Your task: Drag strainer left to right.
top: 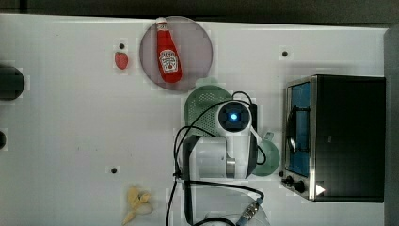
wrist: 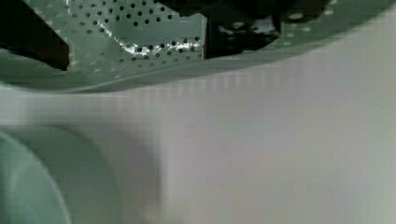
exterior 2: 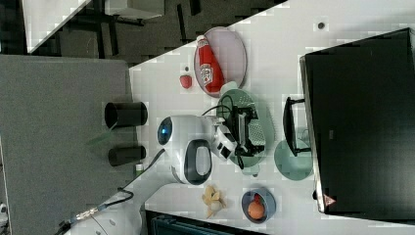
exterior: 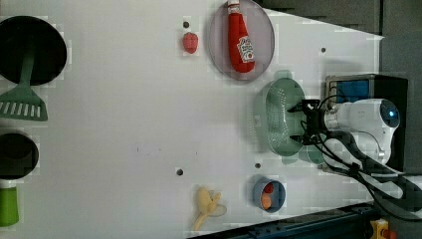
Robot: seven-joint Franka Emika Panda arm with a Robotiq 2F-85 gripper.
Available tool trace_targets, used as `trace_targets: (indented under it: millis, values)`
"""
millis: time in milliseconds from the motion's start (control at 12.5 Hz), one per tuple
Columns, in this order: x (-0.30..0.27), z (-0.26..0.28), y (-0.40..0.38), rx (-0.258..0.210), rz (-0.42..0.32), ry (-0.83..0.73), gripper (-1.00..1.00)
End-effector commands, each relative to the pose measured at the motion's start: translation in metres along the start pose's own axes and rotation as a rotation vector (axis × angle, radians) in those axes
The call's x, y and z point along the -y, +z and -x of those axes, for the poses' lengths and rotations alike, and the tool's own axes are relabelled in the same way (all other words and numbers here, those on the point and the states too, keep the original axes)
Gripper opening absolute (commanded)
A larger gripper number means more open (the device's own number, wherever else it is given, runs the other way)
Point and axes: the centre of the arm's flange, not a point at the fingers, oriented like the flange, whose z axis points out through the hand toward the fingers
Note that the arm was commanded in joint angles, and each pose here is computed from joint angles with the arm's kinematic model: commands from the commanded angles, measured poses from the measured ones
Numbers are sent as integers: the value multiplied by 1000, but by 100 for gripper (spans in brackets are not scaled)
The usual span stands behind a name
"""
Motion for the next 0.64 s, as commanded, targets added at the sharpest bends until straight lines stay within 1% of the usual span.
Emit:
trace_targets:
  millis: [80,160,320,400,480,560,640]
  values:
    - [7,1,-36,-12,-46,-136,100]
    - [7,5,-59,-16,-68,-226,100]
    - [6,2,-119,-39,-116,-420,100]
    - [3,-1,-151,-49,-120,-500,100]
    - [-1,-2,-184,-51,-111,-538,100]
    - [-8,-1,-219,-42,-105,-552,100]
    - [-14,2,-253,-22,-107,-546,100]
